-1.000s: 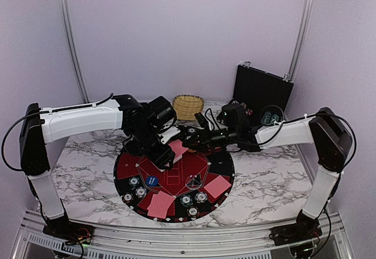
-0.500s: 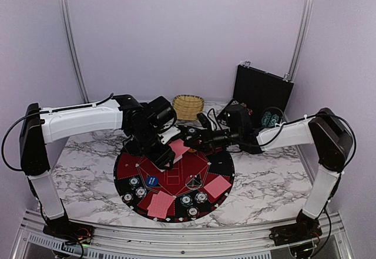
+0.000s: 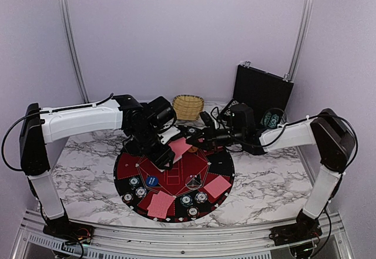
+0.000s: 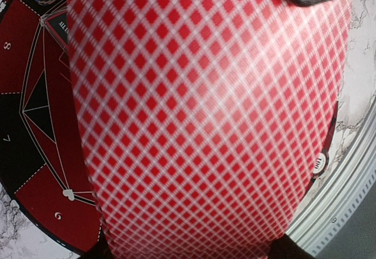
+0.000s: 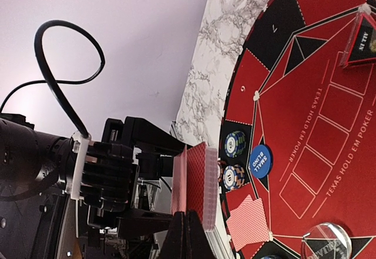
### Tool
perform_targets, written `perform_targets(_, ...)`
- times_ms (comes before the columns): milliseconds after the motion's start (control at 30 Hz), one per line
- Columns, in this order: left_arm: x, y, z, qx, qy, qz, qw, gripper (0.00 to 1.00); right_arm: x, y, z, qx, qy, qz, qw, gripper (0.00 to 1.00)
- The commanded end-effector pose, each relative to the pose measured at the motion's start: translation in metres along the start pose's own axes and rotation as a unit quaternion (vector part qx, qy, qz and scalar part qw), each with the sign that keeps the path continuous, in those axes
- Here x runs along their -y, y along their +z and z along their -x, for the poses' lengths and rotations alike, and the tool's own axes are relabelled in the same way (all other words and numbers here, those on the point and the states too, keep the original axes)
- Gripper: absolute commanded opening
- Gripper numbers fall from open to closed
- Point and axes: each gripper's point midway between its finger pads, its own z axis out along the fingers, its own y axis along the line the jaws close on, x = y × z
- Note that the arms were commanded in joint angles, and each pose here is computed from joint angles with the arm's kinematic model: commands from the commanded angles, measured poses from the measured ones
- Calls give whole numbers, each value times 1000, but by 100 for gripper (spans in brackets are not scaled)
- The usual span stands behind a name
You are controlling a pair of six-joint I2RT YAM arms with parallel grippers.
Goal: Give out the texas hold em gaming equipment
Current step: Pick up the poker card from the face-down deck piles.
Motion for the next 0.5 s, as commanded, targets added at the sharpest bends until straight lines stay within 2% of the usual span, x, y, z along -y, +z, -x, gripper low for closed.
perform_targets(0,-3,-7,0,7,-1,5,1000,49,-21,-9,5,8,-14,27,999,0)
perform_targets(467,-10,-7,1,7,-7,9,1000,49,-20,-47,15,41,-10,22,999,0)
